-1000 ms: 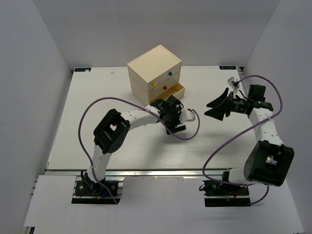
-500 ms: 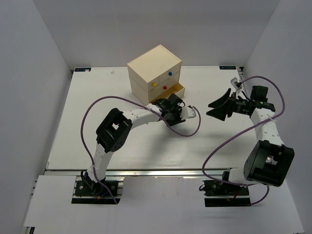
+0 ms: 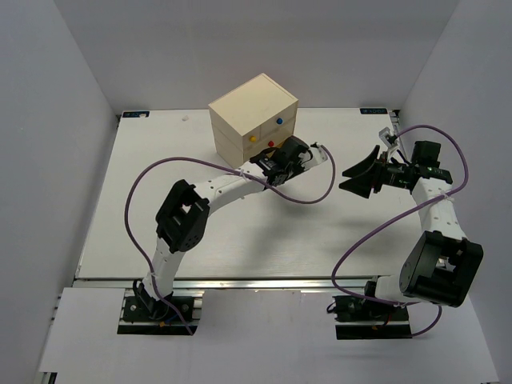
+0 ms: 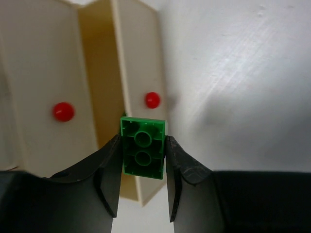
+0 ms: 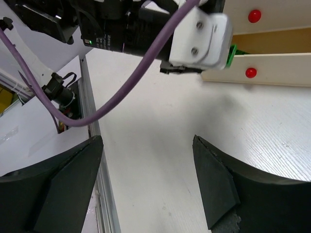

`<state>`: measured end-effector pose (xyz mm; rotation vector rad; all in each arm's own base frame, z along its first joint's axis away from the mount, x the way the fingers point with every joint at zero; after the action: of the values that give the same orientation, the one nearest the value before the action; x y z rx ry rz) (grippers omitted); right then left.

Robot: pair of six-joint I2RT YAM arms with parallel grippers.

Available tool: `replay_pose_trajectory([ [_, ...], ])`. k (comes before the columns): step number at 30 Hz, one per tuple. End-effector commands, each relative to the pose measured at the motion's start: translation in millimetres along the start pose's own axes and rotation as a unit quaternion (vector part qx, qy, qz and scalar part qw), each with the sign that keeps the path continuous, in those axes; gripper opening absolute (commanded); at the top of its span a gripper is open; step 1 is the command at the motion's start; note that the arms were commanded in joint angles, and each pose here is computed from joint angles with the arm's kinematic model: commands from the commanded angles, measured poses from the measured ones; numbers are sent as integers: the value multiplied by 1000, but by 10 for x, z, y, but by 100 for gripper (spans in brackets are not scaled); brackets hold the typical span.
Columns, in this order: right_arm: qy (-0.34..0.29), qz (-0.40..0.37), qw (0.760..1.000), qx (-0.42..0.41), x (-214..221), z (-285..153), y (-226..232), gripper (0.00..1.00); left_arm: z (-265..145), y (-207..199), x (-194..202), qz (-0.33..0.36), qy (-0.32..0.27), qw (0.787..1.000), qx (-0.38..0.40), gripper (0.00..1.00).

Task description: Sort the legos into containers by color

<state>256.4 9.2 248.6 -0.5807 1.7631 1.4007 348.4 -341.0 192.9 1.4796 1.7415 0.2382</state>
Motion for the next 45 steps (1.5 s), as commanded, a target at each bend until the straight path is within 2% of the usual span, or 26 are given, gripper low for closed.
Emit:
replay_pose_trajectory([
  [1, -4, -25, 1000, -3, -82, -9, 53, 79, -200, 299, -81, -24, 34, 992, -117, 0],
  [7, -4, -21, 1000, -3, -78, -7, 35, 79, -152, 366, -16, -22, 72, 977, -200, 0],
  [13, -5, -20, 1000, -3, -84, -11, 37, 79, -6, 321, 121, -2, 113, 968, -225, 1],
  [16, -5, -19, 1000, -4, -84, -10, 39, 79, 35, 304, 183, -5, 114, 969, -218, 18],
  [17, -5, -18, 1000, -4, -80, -10, 38, 80, 45, 290, 193, -4, 115, 970, -215, 28],
  [21, -6, -17, 1000, -5, -78, -9, 31, 80, 59, 261, 216, -4, 119, 971, -209, 54],
  [24, -6, -15, 1000, -4, -78, -13, 31, 80, 32, 283, 195, -8, 116, 971, -209, 67],
  [26, -6, -16, 1000, -4, -80, -13, 35, 80, -22, 289, 135, -10, 107, 972, -209, 73],
  [30, -6, -13, 1000, -3, -68, -12, 23, 81, -143, 366, 0, -20, 78, 974, -209, 74],
  [32, -5, -14, 1000, -1, -65, -14, 27, 81, -203, 401, -39, -32, 70, 976, -205, 66],
  [33, -4, -15, 1000, -2, -60, -6, 25, 81, -287, 465, -92, -41, 57, 976, -207, 59],
  [34, -3, -17, 1000, 1, -61, -7, 19, 80, -316, 463, -115, -53, 44, 978, -195, 34],
  [35, -2, -20, 1000, 3, -59, -5, 17, 80, -385, 497, -150, -62, 31, 979, -190, 18],
  [36, 0, -19, 1000, 4, -53, 2, 14, 78, -507, 545, -189, -80, 12, 979, -186, 6],
  [37, 1, -25, 1000, 9, -47, -4, 6, 76, -557, 529, -227, -87, -14, 984, -157, 0],
  [38, 3, -27, 1000, 11, -29, 6, 0, 73, -650, 542, -265, -99, -38, 985, -140, 0],
  [41, 18, -41, 998, 33, 0, 48, -43, 41, -1015, 605, -308, -153, -139, 975, -76, 0],
  [42, 29, -47, 997, 57, 12, 60, -71, 22, -1045, 645, -219, -178, -153, 969, -78, 0],
  [43, 40, -70, 995, 59, 0, 148, -60, 14, -1304, 744, -246, -189, -185, 960, -92, 0],
  [45, 52, -67, 992, 90, 61, 211, -82, 2, -1444, 924, -169, -221, -211, 947, -103, 0],
])
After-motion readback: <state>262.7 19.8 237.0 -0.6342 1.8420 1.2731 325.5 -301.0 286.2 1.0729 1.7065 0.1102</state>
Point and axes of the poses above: each gripper's point midway between its finger pads, its own z axis out along the fingers, its own y axis along the line the jaws close on, x = y × z, the point moved 10 cm from there along -z, back along the fingers, and after that the axes turned 10 degrees about z, right-handed, at the moved point
